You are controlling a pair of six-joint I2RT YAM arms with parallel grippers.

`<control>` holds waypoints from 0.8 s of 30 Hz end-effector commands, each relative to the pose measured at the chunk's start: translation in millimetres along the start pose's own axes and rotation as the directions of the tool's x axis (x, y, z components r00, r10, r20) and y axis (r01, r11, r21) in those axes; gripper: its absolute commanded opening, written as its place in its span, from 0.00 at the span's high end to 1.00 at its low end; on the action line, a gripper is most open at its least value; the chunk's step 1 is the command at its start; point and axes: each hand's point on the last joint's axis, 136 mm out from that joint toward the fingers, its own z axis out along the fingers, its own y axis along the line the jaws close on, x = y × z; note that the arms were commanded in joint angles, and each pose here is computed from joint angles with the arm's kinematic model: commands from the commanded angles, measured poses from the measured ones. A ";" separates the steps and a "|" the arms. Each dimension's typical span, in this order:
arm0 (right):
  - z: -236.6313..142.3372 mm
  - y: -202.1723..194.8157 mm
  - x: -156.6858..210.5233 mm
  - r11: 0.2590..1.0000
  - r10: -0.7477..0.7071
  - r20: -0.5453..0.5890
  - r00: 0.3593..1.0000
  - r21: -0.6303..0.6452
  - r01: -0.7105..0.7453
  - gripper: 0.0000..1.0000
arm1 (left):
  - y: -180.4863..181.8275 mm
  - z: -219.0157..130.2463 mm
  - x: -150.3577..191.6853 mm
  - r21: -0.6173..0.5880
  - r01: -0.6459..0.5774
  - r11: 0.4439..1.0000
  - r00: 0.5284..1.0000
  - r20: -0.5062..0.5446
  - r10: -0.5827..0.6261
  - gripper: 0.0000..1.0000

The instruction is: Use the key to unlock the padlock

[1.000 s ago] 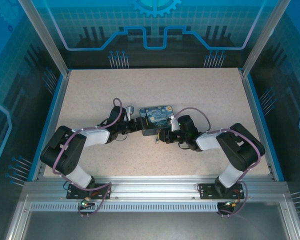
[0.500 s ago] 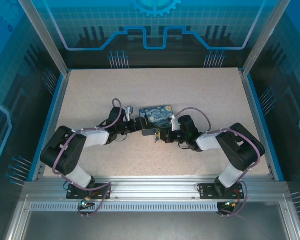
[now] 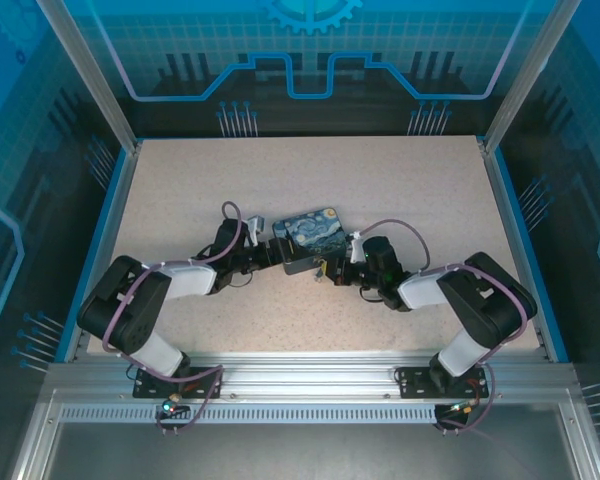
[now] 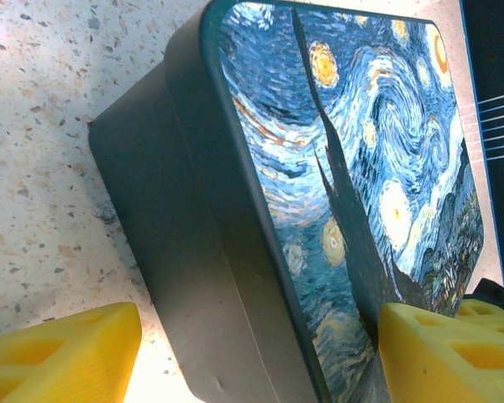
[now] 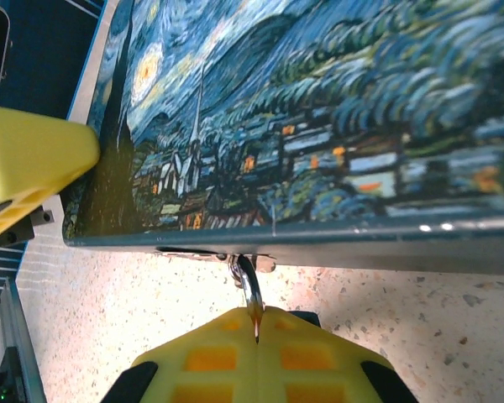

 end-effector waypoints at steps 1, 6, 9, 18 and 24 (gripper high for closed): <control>-6.6 -5.2 -17.3 0.999 0.043 0.089 0.995 0.022 -0.045 1.00 | 22.7 -3.3 24.4 -0.071 0.040 0.997 0.997 -0.061 -0.045 0.25; -1.7 1.9 -24.8 0.996 0.092 0.117 0.989 -0.018 -0.091 1.00 | 21.0 -6.6 24.7 -0.056 0.060 0.997 0.997 -0.043 -0.063 0.25; -2.6 0.7 -28.2 0.996 0.090 0.134 0.987 -0.010 -0.090 1.00 | 20.9 -7.9 23.7 -0.060 0.058 0.997 0.997 -0.040 -0.060 0.25; -18.7 -8.2 -30.6 0.995 0.019 0.120 0.993 0.097 -0.031 1.00 | 29.0 -10.3 22.4 -0.109 0.036 0.993 0.999 -0.036 -0.040 0.24; -52.4 -1.0 -26.9 0.983 -0.081 0.080 0.993 0.170 0.067 1.00 | 40.1 -14.1 13.5 -0.118 0.062 0.991 0.998 -0.021 -0.065 0.24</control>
